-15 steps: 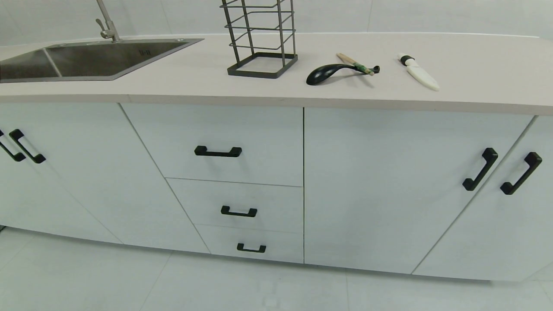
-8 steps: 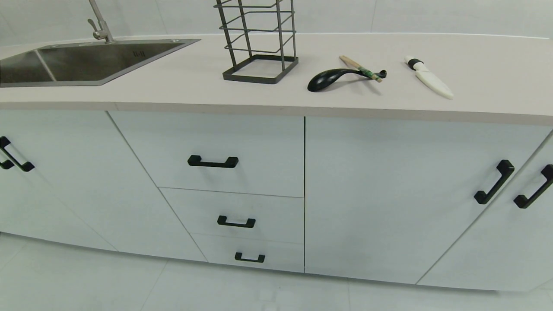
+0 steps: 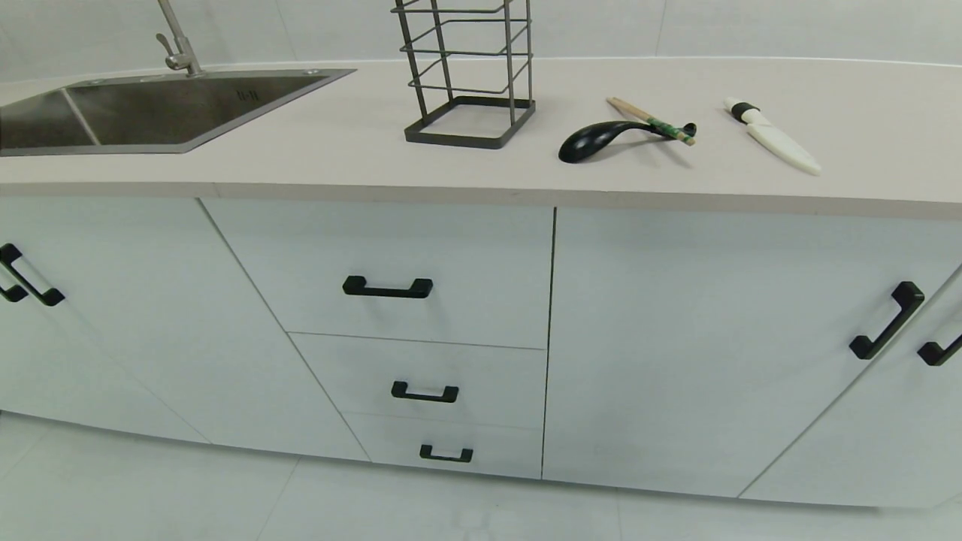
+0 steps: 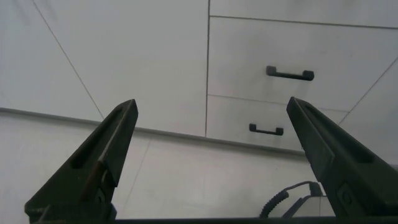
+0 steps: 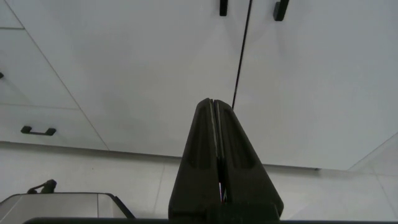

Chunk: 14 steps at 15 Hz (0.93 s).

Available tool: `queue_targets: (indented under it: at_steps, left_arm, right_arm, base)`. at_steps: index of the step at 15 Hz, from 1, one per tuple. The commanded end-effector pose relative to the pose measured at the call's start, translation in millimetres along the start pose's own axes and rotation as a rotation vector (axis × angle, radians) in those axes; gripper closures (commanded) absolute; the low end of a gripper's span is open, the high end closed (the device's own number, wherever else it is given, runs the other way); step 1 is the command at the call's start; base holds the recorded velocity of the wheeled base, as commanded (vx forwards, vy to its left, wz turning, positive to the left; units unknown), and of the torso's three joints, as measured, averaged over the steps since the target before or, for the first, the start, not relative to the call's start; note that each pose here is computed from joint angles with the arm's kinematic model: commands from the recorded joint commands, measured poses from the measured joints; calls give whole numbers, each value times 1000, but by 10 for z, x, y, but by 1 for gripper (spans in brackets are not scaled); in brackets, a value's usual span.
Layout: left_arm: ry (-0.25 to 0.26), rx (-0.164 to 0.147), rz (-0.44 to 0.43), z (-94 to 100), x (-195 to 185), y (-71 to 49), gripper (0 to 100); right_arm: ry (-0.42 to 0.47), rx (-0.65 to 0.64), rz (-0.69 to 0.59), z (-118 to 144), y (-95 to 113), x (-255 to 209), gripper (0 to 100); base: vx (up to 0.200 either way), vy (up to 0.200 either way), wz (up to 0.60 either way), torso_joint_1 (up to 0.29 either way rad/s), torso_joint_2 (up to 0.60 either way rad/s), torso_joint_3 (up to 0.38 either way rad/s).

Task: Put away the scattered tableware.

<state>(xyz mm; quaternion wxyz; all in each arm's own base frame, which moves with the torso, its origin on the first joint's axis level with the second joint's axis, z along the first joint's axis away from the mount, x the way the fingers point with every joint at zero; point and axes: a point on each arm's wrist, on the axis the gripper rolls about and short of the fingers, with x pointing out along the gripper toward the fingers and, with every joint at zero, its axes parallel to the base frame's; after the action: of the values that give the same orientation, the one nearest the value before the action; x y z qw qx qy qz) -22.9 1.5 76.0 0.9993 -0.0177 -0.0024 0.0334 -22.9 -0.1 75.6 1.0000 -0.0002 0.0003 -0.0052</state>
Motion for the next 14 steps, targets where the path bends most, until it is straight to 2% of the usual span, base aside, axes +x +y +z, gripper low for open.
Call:
queue_targets:
  at_steps: [1,2,3,4,5,7,9,10,11,14]
  left_arm:
    - [-16,7,-21,18,-1,-5,0]
    - [-138,22,-59,143,-11,-17,0]
    - [-258,55,-103,262,-36,-30,0]
    - [-298,80,-149,313,-54,-41,0]
    - [-277,89,-191,319,-55,-51,0]
    - [-213,107,-278,454,-84,-73,0]
    - [-151,152,-353,660,-84,-97,0]
    - [-137,177,-383,748,-65,-108,0]
    - [-114,231,-411,847,-2,-121,0]
    - [-45,308,-514,930,177,-141,0]
  right_arm:
    - [2,2,0,-3,0,2,100]
    - [1,2,0,-3,0,1,100]
    - [1,2,0,-1,0,2,100]
    - [1,2,0,-1,0,2,100]
    - [1,2,0,-1,0,2,100]
    - [1,2,0,-1,0,2,100]
    - [1,2,0,-1,0,2,100]
    - [1,2,0,-1,0,2,100]
    - [-1,2,0,-2,0,1,100]
    - [1,2,0,-1,0,2,100]
  base:
    - [0,0,0,0,0,0]
    - [0,0,0,0,0,0]
    - [0,0,0,0,0,0]
    - [0,0,0,0,0,0]
    - [0,0,0,0,0,0]
    - [0,0,0,0,0,0]
    - [0,0,0,0,0,0]
    - [0,0,0,0,0,0]
    - [0,0,0,0,0,0]
    - [0,0,0,0,0,0]
